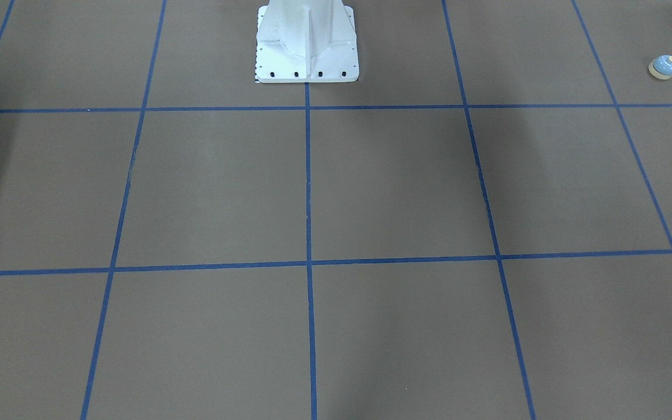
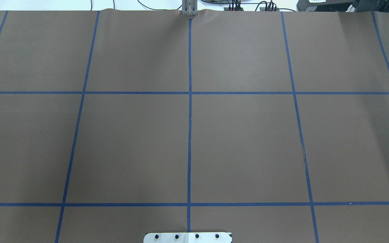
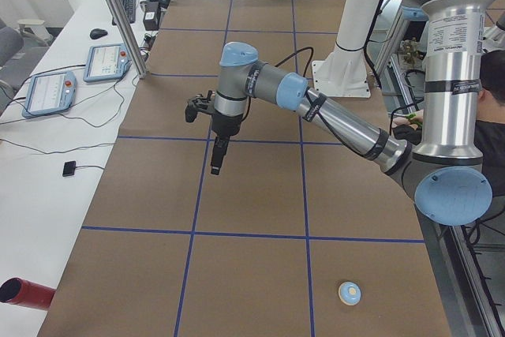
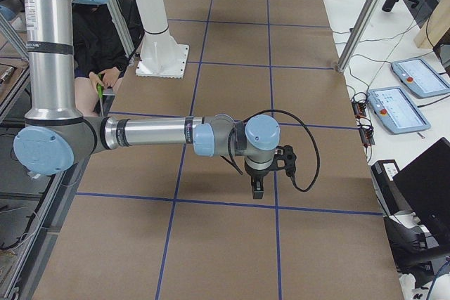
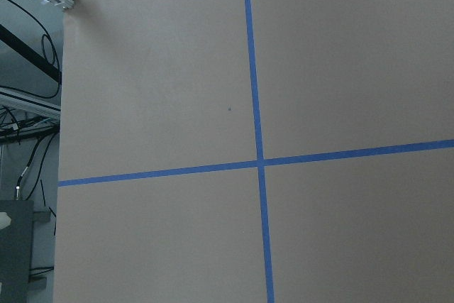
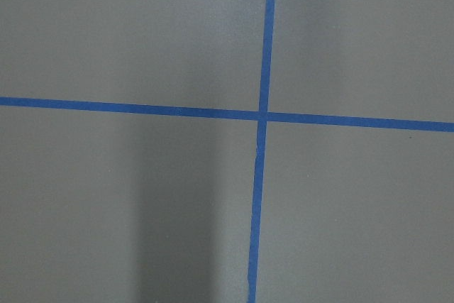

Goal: Place and press bell with both arms

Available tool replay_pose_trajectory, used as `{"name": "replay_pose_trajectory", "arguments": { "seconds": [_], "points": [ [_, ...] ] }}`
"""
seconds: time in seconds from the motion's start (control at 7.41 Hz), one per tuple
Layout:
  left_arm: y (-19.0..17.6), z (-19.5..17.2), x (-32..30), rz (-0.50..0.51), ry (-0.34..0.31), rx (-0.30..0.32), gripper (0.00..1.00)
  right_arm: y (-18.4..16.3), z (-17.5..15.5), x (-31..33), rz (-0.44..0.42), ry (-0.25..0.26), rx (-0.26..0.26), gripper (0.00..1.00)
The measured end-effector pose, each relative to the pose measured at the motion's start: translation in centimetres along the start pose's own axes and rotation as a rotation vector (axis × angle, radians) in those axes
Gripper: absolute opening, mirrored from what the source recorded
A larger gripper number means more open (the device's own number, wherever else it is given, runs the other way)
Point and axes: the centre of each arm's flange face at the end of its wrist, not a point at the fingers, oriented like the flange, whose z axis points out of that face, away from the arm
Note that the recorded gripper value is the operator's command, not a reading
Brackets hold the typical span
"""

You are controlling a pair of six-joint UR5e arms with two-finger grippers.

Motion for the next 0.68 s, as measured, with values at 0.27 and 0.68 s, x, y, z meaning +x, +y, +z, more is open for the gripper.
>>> {"name": "replay_pose_trajectory", "arguments": {
  "seconds": [0.27, 0.68],
  "points": [
    [3.0, -0.6, 3.2, -0.091, -0.074, -0.011, 1.0, -0.1, 0.2, -0.3, -0.004, -0.002, -0.004, 1.0],
    [7.2, -0.1, 9.9, -0.286, -0.228, -0.046, 1.0, 0.5, 0.7, 0.2, 0.005, -0.012, -0.013, 1.0]
  ]
}}
